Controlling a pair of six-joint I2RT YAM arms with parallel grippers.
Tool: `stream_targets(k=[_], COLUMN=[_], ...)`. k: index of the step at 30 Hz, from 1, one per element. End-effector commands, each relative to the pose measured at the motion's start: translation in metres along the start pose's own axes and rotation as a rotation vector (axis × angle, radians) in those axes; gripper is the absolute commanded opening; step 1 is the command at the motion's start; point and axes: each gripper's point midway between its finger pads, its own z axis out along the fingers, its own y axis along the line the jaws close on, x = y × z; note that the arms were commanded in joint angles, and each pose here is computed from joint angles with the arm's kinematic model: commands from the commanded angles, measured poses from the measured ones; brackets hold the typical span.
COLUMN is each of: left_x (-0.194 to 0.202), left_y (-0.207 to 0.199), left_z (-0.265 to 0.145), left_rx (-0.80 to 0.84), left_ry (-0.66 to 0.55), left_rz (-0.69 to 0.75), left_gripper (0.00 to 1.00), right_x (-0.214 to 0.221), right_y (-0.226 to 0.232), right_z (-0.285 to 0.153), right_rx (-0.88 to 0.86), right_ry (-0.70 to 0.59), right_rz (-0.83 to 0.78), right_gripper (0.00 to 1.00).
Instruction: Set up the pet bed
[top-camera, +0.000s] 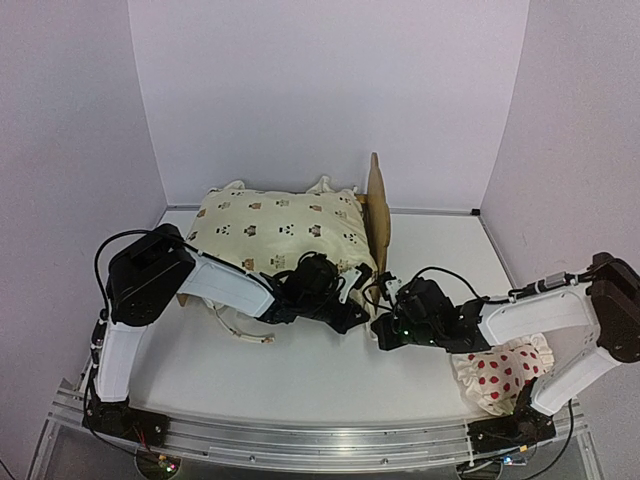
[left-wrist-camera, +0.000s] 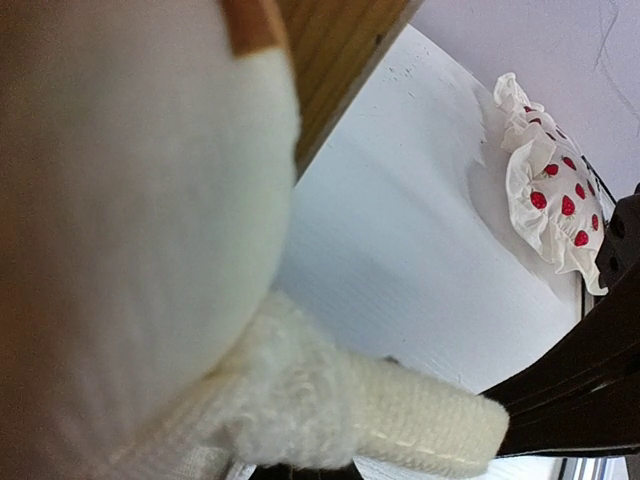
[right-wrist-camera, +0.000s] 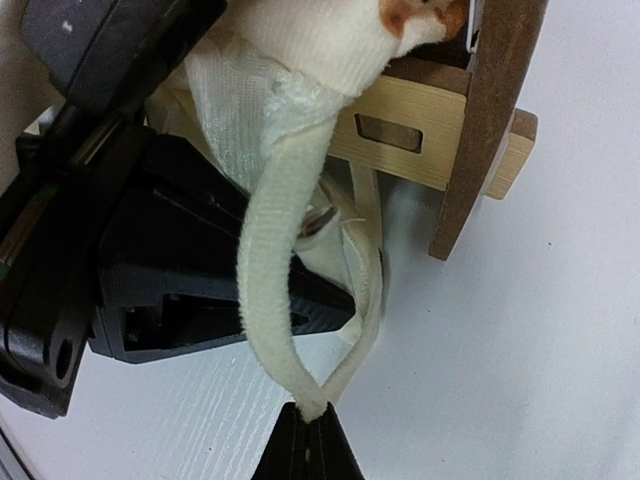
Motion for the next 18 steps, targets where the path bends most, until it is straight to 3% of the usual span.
stream_targets(k=[1,14,18], left_x=[-0.012,-0.013,-0.012], left_y=[-0.004,-0.005,-0.004], left_z=[0.005,0.014,0.014], left_rx=[0.031,0.050,0.047], left_ry=[-0.018,-0.021,-0.020], left_rz=[0.038,0.067,0.071], left_gripper=[0.00,0.00,0.00], right_x=[-0.009,-0.008,-0.011], right_y=[0.008,0.020,0.008], right_z=[0.000,-0.003,-0.009], right_rx=[-0.010,-0.062,-0.003], right_ry=[0.012,0.047,0.036], right_rz=[-0.027,-0.031,-0.034], right_gripper=[0.08,0.13,0.20])
